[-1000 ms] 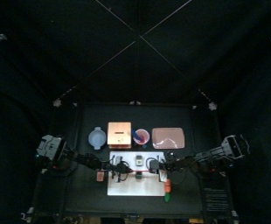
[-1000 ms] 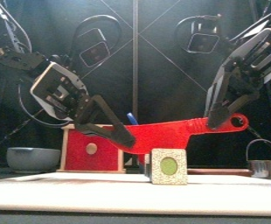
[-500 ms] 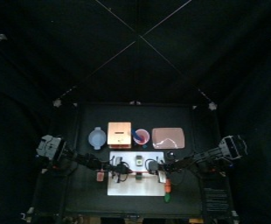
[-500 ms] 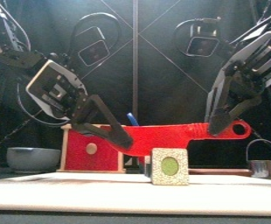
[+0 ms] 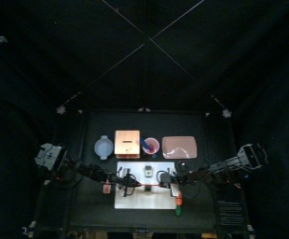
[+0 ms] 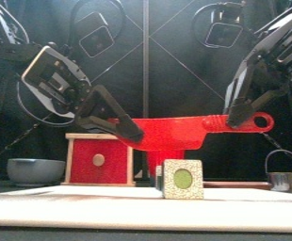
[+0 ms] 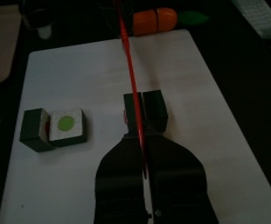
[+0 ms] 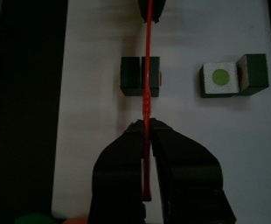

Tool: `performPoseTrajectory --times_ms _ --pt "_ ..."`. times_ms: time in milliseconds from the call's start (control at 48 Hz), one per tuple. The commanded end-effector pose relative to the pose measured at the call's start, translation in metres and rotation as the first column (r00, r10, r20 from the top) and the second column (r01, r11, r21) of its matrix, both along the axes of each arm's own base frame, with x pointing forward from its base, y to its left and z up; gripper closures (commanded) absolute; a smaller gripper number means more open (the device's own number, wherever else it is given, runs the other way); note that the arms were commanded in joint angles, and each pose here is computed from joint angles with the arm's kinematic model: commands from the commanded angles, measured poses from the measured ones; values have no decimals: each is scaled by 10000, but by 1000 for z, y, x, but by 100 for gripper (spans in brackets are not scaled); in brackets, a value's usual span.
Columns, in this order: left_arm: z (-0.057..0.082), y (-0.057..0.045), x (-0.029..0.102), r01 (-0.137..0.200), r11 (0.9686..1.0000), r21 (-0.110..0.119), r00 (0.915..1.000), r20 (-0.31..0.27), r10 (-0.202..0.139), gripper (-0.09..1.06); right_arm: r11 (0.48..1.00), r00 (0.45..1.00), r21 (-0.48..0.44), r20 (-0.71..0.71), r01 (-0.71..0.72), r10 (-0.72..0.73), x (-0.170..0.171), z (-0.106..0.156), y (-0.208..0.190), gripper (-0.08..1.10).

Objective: Cut the sushi into 4 pieces with the knife
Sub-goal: Cut the sushi into 4 pieces

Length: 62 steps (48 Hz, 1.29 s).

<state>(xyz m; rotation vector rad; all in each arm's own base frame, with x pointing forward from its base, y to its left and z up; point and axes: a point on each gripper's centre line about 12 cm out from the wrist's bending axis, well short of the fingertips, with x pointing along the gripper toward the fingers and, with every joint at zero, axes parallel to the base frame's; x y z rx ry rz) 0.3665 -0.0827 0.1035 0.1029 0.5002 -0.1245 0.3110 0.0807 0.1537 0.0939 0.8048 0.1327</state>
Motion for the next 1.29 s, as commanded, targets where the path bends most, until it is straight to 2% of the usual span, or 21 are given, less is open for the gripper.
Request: performPoseTrajectory --times_ms 21,188,396,604,708,917,979,1062,1104,1208,1292 --pt "-2 -4 2 112 9999 36 9999 -40 -112 92 9999 9999 15 -36 -134 134 0 -1 5 94" --pt "-7 -3 4 61 10000 46 9998 -162 -60 92 9999 9999 -8 -109 -130 130 1 -3 5 94" --pt "-1 -6 3 150 9999 10 9999 3 -150 92 9999 9999 55 64 -140 140 3 2 7 94" --pt "-10 -7 1 176 9998 53 9996 -238 -175 92 9999 9998 5 -161 -129 129 4 -5 7 94" --pt "-18 -7 1 107 9999 63 9988 -487 -103 92 9999 9993 -34 -358 -108 107 5 -12 7 94" --pt "-39 0 0 -455 9990 -46 9937 -1032 448 92 10000 9962 -49 -869 22 -27 10 -32 7 94" --pt "-46 3 -1 -745 9972 -105 9894 -1261 726 92 10000 9943 -84 -1068 37 -46 11 -40 6 94" --pt "-57 11 -3 -1270 9917 -182 9778 -1702 1221 92 9998 9909 -156 -1333 138 -158 11 -49 3 94" --pt "-61 12 -3 -1387 9901 -195 9731 -1881 1326 92 9997 9896 -172 -1423 179 -202 11 -52 2 94" --pt "-63 15 -3 -1550 9877 -231 9689 -1988 1474 92 9995 9888 -151 -1461 275 -294 12 -53 0 94" --pt "-58 15 -2 -1520 9880 -273 9719 -1859 1444 92 9996 9907 -136 -1339 237 -253 12 -49 1 94"
